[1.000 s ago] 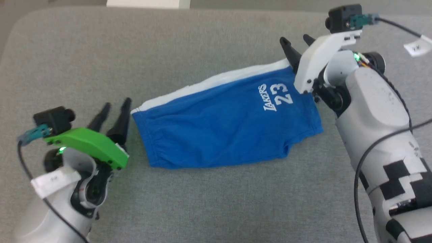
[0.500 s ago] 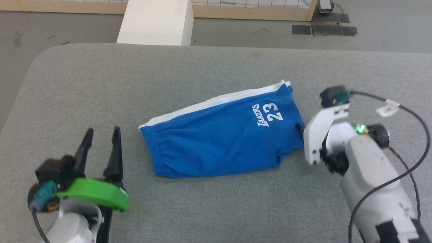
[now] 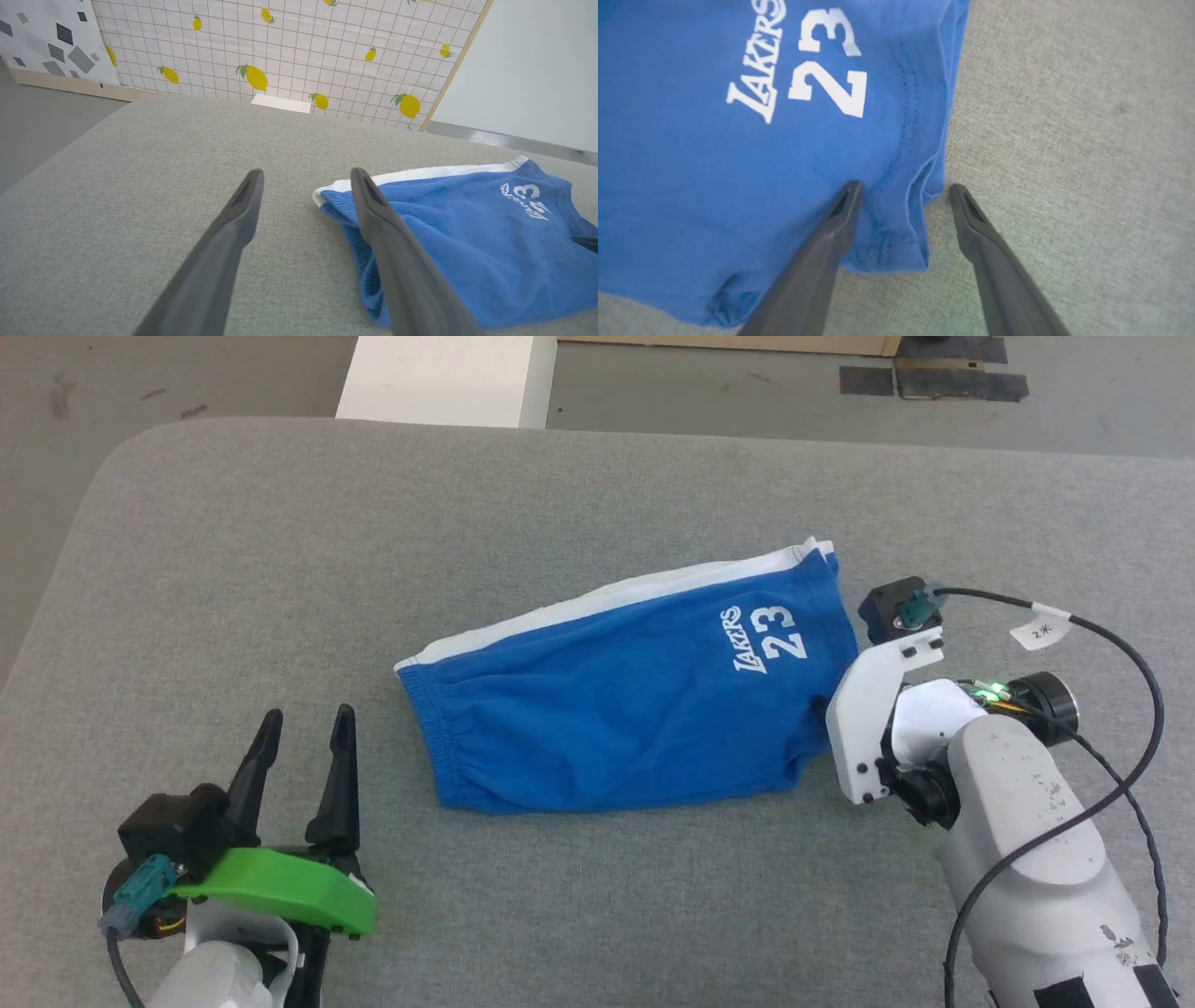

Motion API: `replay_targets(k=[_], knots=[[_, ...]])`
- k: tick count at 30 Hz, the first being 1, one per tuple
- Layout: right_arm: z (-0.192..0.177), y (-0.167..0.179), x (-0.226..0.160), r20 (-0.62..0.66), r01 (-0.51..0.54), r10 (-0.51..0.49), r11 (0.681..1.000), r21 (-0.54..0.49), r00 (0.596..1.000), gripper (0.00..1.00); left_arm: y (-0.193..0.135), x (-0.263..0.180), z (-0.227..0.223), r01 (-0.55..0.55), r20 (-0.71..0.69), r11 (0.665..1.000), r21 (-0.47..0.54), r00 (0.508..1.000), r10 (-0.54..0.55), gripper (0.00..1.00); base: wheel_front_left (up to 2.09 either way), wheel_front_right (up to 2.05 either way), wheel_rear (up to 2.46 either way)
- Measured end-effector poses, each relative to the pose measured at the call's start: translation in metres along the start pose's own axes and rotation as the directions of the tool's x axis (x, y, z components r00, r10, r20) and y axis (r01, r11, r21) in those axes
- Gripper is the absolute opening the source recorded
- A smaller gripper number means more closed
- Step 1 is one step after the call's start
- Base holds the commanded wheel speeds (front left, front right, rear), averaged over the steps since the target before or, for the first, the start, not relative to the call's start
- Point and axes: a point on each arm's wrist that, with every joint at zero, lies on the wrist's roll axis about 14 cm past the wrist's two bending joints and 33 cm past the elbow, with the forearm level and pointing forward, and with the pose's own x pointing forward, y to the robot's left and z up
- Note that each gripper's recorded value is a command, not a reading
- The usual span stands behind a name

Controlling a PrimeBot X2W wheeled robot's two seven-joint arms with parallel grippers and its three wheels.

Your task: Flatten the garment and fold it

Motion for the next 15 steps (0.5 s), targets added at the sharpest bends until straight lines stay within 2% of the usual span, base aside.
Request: replay_targets(k=[1,2,3,10,12,15], knots=[[-0.001,0.0,0.0,-0.011,0.0,0.0,1.0,0.0,1.0,0.67,0.0,0.0,-0.003,-0.001,-0.01,1.0,0.001,1.0,0.001,1.0,0.0,0.0,0.0],[-0.001,0.0,0.001,-0.015,0.0,0.0,1.0,-0.001,1.0,0.28,0.0,0.0,-0.004,0.0,-0.017,1.0,0.001,1.0,0.0,1.0,0.0,0.0,0.0],[0.0,0.0,0.001,-0.019,0.0,0.0,1.0,-0.001,1.0,0.0,0.0,0.0,-0.007,0.001,-0.028,1.0,-0.001,1.0,-0.001,1.0,0.0,0.0,0.0],[0.006,0.0,-0.002,-0.009,-0.002,0.002,1.0,0.007,1.0,0.0,-0.015,-0.001,-0.026,0.04,-0.18,0.998,-0.038,0.983,-0.046,1.0,0.0,0.0,0.0],[0.009,-0.001,-0.004,0.004,-0.004,0.004,1.0,0.014,1.0,0.0,-0.029,-0.005,-0.038,0.062,-0.304,0.995,-0.076,0.949,-0.083,1.0,0.0,0.0,0.0],[0.012,-0.001,-0.004,0.015,-0.008,0.008,1.0,0.016,1.0,0.0,-0.043,-0.008,-0.048,0.085,-0.418,0.992,-0.094,0.901,-0.117,1.0,0.0,0.0,0.0]])
